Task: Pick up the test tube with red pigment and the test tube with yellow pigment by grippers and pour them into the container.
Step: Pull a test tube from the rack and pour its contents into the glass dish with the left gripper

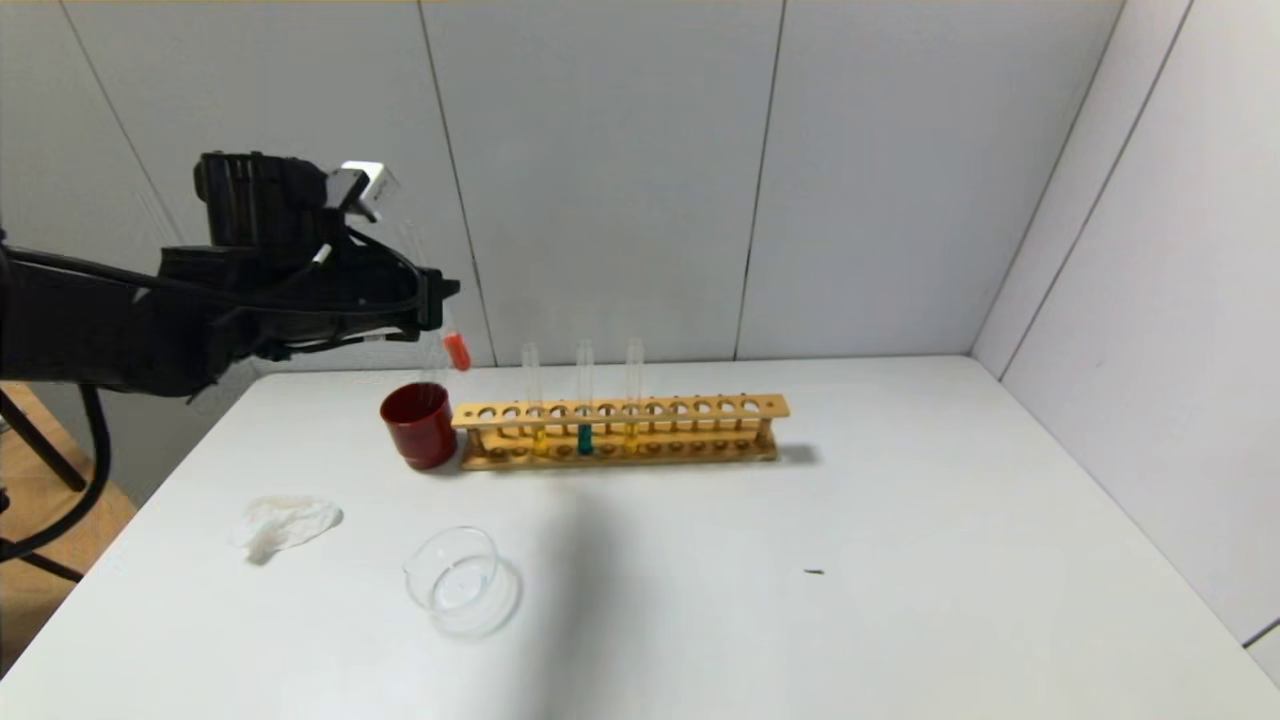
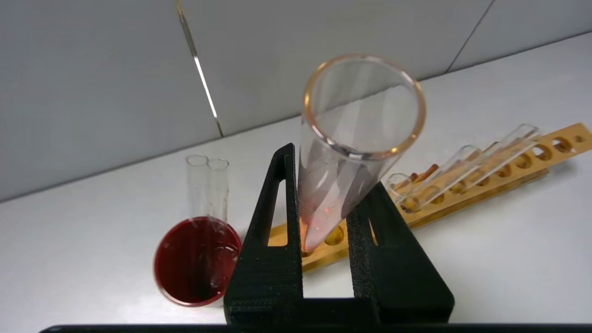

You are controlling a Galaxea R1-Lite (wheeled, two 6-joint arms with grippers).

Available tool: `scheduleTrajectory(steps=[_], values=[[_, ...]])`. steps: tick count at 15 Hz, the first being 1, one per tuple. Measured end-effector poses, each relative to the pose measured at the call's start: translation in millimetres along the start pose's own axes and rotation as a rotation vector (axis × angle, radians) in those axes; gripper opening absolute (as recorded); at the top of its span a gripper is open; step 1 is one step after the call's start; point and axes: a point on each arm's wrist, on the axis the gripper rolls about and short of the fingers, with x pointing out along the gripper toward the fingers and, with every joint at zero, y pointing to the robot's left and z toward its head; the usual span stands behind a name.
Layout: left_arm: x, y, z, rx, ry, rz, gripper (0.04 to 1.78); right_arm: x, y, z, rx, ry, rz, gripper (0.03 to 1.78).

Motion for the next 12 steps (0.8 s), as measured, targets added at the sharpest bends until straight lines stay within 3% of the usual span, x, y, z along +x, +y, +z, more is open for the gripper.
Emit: scheduleTrajectory(steps=[4,8,12], values=[[-40.2,-1.6,7.5,0.033,-0.018,0.053,0.33,0.0,0.0,0.0,0.000,0.000,0.000,1.75],[-76.4,5.6,-17.7,0.145,0.048,0.089,0.33,0.0,0.0,0.0,0.000,0.000,0.000,1.75],[-101.8,17.2,-48.6,0.327,0.131,0.053,0.33,0.0,0.0,0.0,0.000,0.000,0.000,1.75]])
